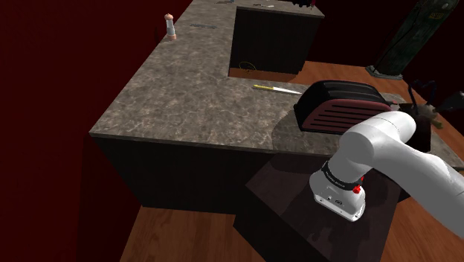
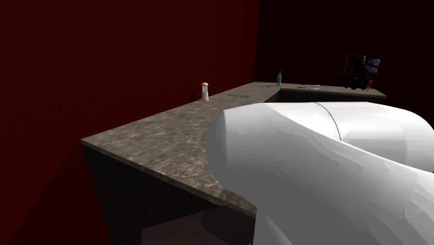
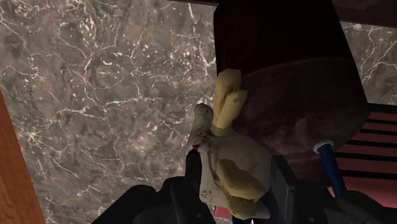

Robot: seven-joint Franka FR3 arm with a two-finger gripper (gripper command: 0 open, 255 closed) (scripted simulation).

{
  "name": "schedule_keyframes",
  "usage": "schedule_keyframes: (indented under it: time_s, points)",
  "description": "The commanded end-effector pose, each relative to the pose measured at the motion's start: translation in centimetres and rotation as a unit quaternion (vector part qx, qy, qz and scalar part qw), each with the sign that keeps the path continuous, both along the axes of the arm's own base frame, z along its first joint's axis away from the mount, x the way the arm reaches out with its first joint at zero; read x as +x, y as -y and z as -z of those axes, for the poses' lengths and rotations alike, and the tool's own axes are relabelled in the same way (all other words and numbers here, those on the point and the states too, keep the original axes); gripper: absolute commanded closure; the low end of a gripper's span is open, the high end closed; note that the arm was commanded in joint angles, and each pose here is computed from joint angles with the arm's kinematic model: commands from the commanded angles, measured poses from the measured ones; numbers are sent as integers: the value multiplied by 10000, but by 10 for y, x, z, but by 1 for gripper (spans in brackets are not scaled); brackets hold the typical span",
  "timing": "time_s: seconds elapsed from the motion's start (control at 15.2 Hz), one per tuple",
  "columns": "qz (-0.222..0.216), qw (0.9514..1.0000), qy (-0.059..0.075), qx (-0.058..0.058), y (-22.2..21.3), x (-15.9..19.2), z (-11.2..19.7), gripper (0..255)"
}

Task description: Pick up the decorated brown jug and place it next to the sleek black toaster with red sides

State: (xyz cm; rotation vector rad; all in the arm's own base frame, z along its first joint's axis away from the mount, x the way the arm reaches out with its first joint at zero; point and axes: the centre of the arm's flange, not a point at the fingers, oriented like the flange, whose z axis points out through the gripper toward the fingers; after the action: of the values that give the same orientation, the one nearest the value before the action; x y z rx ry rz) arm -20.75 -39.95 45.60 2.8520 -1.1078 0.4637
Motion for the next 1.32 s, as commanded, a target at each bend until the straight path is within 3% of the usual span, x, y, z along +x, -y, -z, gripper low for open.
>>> schedule_keyframes:
  time_s: [0.0,1.06,1.25]
  points:
    - [2,10000,4,-13,0,1,9,255]
    - [2,10000,4,-13,0,1,94,255]
    - [2,10000,4,-13,0,1,96,255]
